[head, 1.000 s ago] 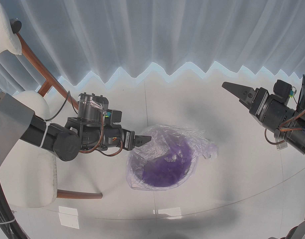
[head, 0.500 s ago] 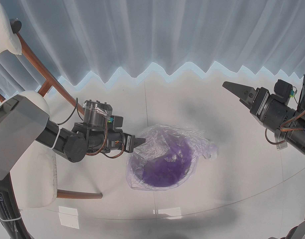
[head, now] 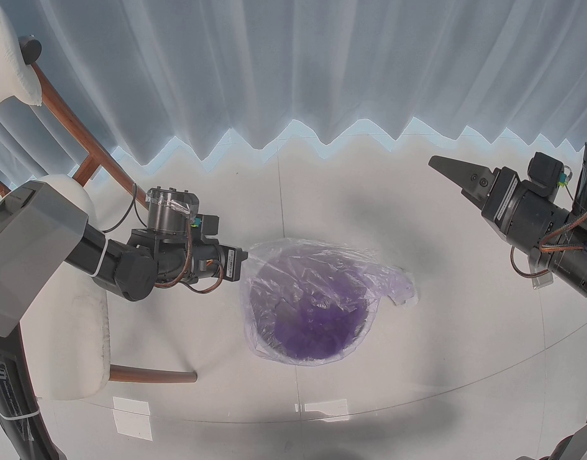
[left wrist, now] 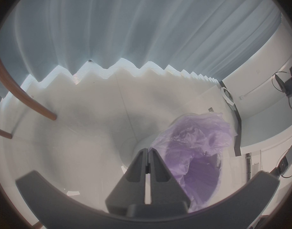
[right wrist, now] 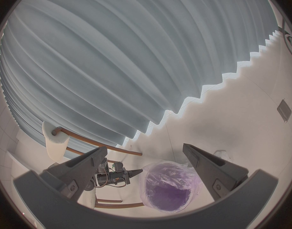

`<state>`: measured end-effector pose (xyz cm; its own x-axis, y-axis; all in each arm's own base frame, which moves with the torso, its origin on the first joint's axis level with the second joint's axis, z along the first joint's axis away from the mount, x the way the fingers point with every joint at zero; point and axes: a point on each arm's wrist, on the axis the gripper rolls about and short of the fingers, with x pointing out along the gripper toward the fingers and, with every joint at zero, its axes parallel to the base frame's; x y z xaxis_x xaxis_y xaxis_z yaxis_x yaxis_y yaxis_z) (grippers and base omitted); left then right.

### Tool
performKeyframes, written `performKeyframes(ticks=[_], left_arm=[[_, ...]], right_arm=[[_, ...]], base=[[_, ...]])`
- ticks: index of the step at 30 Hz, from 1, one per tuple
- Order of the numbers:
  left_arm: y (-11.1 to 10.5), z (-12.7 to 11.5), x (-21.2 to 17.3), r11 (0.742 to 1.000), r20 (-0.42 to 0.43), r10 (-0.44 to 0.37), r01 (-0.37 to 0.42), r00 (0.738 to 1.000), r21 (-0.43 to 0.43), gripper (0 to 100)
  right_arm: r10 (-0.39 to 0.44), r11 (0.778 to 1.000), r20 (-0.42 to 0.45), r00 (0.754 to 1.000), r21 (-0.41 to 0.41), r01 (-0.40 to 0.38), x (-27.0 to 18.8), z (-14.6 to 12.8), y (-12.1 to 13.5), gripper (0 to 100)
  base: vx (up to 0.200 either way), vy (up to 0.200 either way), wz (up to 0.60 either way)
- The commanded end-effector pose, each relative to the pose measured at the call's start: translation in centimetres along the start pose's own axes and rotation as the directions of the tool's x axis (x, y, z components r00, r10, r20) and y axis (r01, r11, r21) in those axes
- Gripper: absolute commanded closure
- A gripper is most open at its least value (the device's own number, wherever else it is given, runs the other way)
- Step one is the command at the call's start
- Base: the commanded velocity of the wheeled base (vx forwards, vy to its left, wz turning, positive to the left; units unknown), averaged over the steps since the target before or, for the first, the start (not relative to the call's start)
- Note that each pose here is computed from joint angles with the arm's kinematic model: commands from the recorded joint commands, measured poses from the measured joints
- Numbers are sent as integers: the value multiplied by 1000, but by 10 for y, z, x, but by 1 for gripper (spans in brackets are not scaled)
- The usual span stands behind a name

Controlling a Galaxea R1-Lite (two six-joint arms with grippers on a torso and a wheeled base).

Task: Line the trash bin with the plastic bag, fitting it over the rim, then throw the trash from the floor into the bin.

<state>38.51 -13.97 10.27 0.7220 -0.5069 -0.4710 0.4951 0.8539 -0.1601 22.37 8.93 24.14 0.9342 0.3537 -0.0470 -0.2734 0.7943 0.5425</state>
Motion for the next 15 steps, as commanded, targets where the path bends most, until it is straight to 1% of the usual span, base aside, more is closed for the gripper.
performKeyframes(ticks=[1, 4, 6, 10, 15], left_arm=[[12, -1, 0, 1000, 2, 24, -24, 1000, -14, 100], [19, -2, 3, 999, 0, 39, -39, 999, -22, 100], [27, -3, 6, 997, 1, 65, -65, 998, -30, 100], [34, -2, 13, 994, 7, 106, -106, 994, -33, 100], [39, -2, 18, 993, 9, 116, -116, 993, -38, 100]], right_arm=[[0, 1000, 3, 1000, 0, 0, 0, 1, 0, 0], [1, 1000, 4, 1000, 2, -1, 0, 1, 0, 0], [1, 1000, 4, 1000, 2, -1, 0, 1, 0, 0], [1, 1000, 4, 1000, 0, -1, 0, 1, 0, 0], [-1, 1000, 4, 1000, 0, 1, 0, 1, 0, 0]], base=[[0, 0, 0], [0, 0, 0], [0, 0, 0], [0, 0, 0], [0, 0, 0]])
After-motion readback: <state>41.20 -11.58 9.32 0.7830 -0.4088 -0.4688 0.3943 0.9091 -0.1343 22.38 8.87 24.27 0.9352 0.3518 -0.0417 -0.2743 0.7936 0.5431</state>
